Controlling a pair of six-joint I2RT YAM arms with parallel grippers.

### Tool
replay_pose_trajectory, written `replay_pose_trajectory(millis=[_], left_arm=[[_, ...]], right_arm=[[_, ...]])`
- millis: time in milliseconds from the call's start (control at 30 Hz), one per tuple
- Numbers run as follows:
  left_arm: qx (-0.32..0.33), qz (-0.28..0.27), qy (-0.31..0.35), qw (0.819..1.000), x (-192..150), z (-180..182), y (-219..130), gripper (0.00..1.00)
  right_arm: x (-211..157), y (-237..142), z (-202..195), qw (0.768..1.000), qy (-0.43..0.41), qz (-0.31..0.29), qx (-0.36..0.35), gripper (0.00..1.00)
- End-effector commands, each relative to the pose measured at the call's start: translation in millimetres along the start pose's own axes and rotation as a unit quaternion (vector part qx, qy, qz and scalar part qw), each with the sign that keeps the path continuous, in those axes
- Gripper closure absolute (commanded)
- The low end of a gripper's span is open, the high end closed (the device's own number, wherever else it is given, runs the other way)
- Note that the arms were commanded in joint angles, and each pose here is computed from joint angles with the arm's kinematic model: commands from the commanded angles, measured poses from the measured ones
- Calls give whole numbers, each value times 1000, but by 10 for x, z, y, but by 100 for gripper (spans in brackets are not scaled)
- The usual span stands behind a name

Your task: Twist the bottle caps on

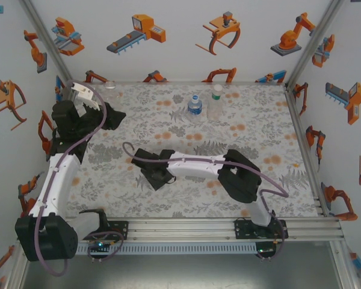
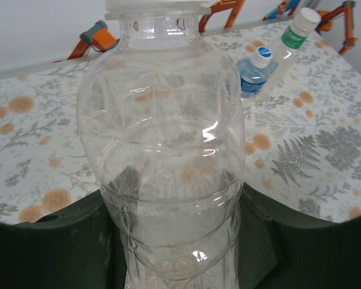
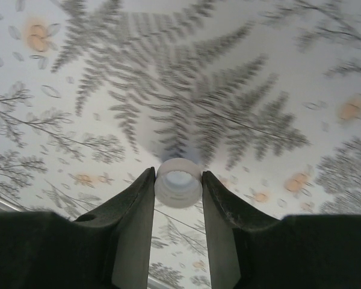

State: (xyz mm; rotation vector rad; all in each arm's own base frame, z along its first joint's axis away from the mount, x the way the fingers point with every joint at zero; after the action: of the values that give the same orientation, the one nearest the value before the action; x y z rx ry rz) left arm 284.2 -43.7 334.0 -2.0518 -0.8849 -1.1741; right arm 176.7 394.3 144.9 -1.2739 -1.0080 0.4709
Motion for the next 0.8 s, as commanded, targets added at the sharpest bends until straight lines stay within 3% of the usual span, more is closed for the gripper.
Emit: replay_pose_trajectory(millis=[0,433,767], left_arm=[[-77,-14,14,997,141,-137,5,94],[-236,17,77,969,-30,-613,84,100],[-357,52,148,921,-351,-989,120,100]], right_arm=[[-34,-257,-323,999,40,-26,-20,68],[-579,-457,-1246,985,163,-35,-52,69],[-833,-397,-1495,978,199,-18,-68,69]])
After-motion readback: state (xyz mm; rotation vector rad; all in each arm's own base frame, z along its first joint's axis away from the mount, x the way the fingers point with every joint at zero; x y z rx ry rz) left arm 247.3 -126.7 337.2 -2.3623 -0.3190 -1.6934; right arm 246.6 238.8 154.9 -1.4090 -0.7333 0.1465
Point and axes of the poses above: each hand's point on the last joint's axis, 136 mm out from that joint toward the fingers, its own y axis out along the fingers, its own z axis along the line the jaws close on, x = y × z, the point moved 10 cm from there along -y, back along the fingers, and after that the axes turned 15 degrees about -y, right-handed, at the moved point
